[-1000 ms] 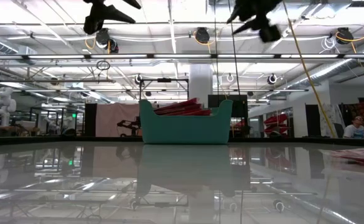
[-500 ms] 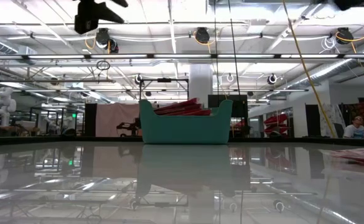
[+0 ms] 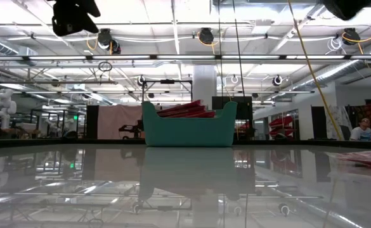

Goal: Sort popcorn bags into baskets
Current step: Put the red popcorn pack into the green bin

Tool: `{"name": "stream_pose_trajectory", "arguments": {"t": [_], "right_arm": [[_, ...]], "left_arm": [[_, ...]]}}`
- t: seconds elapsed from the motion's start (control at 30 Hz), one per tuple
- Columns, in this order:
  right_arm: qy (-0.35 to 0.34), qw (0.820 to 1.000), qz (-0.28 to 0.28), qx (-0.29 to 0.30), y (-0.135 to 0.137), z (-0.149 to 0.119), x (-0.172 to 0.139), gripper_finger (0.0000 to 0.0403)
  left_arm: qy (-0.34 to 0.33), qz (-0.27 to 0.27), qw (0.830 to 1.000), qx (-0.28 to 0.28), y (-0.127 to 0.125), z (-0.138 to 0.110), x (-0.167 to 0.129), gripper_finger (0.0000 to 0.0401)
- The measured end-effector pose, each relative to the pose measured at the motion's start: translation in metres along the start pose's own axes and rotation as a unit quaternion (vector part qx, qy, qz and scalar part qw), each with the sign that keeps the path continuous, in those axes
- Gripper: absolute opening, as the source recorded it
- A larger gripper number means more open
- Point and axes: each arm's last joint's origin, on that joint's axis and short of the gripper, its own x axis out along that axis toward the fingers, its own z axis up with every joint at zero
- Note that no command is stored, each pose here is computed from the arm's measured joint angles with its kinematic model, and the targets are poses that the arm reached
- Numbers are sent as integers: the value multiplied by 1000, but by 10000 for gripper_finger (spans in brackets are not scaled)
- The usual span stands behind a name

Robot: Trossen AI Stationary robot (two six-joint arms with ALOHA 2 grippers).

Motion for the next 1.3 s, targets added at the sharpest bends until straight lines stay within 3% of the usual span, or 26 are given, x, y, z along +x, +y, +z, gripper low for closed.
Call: {"name": "stream_pose_trajectory", "arguments": {"t": [0.13,0.37,0.63,0.87,1.1,1.3], "right_arm": [[65,997,-32,-30,-16,2,14,119],[88,987,-85,-102,-50,10,39,125],[87,976,-124,-157,-83,25,58,219],[58,952,-127,-272,-91,33,63,282],[64,944,-94,-311,-107,35,81,268],[54,939,-111,-322,-121,36,87,210]], "left_arm": [[1,2,1000,-5,-4,-4,0,157],[-12,9,999,-34,-9,-8,-1,157],[-29,26,996,-76,-15,-13,1,157],[-20,40,992,-114,-22,-18,14,156],[-14,30,990,-140,-37,-22,37,156],[-43,-2,984,-174,-52,-18,58,157]]}}
